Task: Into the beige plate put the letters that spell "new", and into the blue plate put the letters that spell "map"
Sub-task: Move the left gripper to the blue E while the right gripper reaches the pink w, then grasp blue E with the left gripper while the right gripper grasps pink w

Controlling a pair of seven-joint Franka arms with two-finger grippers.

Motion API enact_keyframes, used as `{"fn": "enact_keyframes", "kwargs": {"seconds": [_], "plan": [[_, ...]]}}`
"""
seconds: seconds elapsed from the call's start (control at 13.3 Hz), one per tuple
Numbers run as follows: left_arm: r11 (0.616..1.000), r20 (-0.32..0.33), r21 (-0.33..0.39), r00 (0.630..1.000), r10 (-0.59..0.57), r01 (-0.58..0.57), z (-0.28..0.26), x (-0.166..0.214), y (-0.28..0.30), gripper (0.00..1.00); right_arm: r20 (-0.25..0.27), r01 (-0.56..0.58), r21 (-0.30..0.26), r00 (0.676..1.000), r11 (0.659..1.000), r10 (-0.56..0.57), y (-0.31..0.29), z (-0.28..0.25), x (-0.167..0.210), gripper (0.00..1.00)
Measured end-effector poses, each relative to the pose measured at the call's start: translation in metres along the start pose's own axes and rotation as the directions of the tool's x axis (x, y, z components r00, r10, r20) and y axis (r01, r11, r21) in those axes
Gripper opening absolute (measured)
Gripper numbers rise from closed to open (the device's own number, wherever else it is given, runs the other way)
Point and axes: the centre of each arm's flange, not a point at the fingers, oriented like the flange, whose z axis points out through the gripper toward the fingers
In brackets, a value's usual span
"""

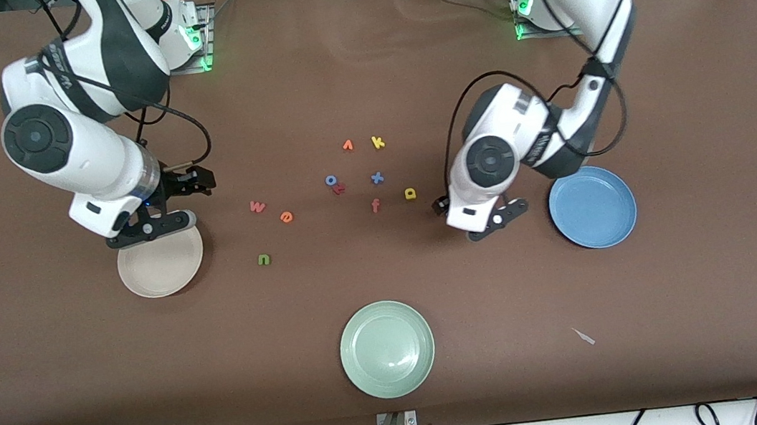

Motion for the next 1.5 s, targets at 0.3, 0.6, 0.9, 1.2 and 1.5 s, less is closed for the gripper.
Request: {"fn": "enact_keyframes", "kwargs": {"seconds": [0.3, 0.6, 0.9, 1.2, 1.5], "plan": [[0.988, 0.006, -0.009, 0.988, -0.155, 0.155, 0.042, -0.01, 0.019, 0.85, -0.042, 0.12, 0.0, 0.992, 0.993, -0.12, -0.008, 0.056, 0.001, 1.0], [0.978, 0.005, -0.035, 0.978, -0.208, 0.208, 0.066, -0.011, 0.02, 0.67, -0.049, 0.283, -0.007, 0.958, 0.959, -0.283, -0.016, 0.113, -0.013, 1.0], [0.972, 0.001, -0.06, 0.974, -0.226, 0.225, 0.082, -0.004, 0.012, 0.62, -0.045, 0.434, -0.01, 0.9, 0.901, -0.434, -0.015, 0.163, -0.014, 1.0], [0.971, -0.004, -0.079, 0.974, -0.228, 0.227, 0.08, -0.002, 0.013, 0.56, -0.077, 0.489, -0.025, 0.868, 0.872, -0.49, -0.037, 0.206, -0.021, 1.0], [0.969, -0.006, -0.089, 0.973, -0.231, 0.23, 0.086, -0.001, 0.01, 0.56, -0.059, 0.577, -0.027, 0.814, 0.816, -0.578, -0.053, 0.232, -0.031, 1.0]]}}
